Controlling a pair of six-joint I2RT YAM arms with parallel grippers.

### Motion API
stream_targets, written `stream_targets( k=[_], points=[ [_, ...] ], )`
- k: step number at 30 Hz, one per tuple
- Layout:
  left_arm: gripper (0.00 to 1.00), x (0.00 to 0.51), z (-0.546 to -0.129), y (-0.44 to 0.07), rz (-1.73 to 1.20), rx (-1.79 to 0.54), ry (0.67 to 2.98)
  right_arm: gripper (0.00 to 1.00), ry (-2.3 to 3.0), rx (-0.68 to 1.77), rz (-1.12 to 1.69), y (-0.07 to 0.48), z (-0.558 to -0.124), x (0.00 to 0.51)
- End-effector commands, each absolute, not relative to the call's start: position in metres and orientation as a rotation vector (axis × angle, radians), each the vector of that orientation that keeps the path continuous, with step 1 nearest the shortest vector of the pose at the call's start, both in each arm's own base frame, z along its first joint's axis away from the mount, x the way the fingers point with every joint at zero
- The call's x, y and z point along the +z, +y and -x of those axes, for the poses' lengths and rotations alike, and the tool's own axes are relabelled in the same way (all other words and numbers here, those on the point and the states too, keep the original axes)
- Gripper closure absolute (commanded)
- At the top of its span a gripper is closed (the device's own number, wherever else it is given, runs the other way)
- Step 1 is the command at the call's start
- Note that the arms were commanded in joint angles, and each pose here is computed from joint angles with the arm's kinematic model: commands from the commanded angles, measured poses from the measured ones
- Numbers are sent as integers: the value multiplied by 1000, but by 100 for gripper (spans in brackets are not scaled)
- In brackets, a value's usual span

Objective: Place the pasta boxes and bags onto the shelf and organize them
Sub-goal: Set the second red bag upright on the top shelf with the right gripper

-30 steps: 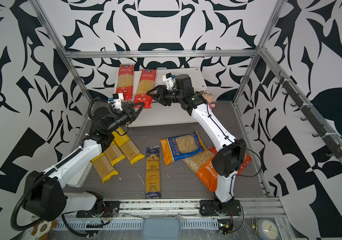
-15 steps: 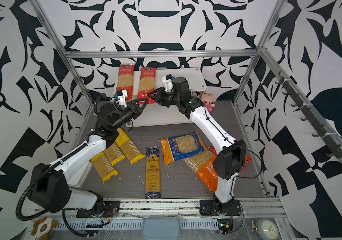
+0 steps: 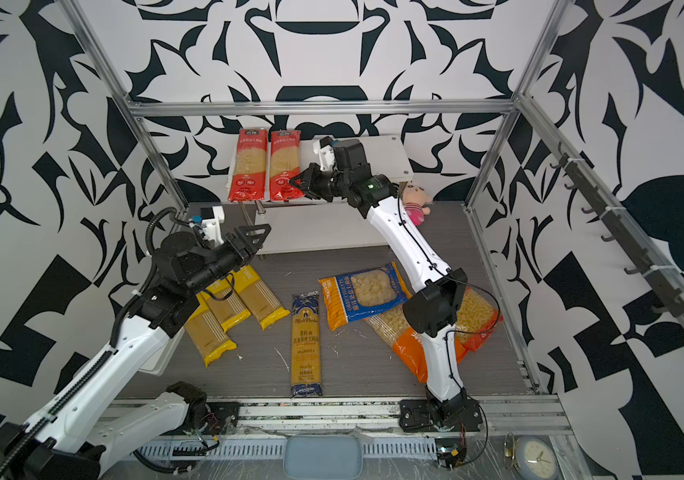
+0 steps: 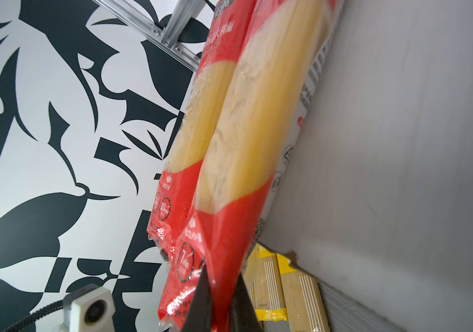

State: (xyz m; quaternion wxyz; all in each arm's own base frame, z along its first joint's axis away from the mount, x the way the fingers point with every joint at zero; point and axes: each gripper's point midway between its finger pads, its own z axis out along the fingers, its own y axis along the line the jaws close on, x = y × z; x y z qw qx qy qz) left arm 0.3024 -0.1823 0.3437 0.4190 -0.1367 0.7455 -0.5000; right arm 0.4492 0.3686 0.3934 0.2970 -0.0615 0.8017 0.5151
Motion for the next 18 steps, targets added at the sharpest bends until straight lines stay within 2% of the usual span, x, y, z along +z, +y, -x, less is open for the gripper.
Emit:
stream_targets(
  k=[1,8,18],
  points=[
    [42,292,-293,-149,487,-1086,2014,95,2033,1390,255,375,-441,422],
    [42,258,-279,-134,571,-1082,2064,96,2024,1430,234,387,-451,417],
    [42,252,-281,-137,564,-1090,2073,97,2039,1465,248,407,-448,411]
  ],
)
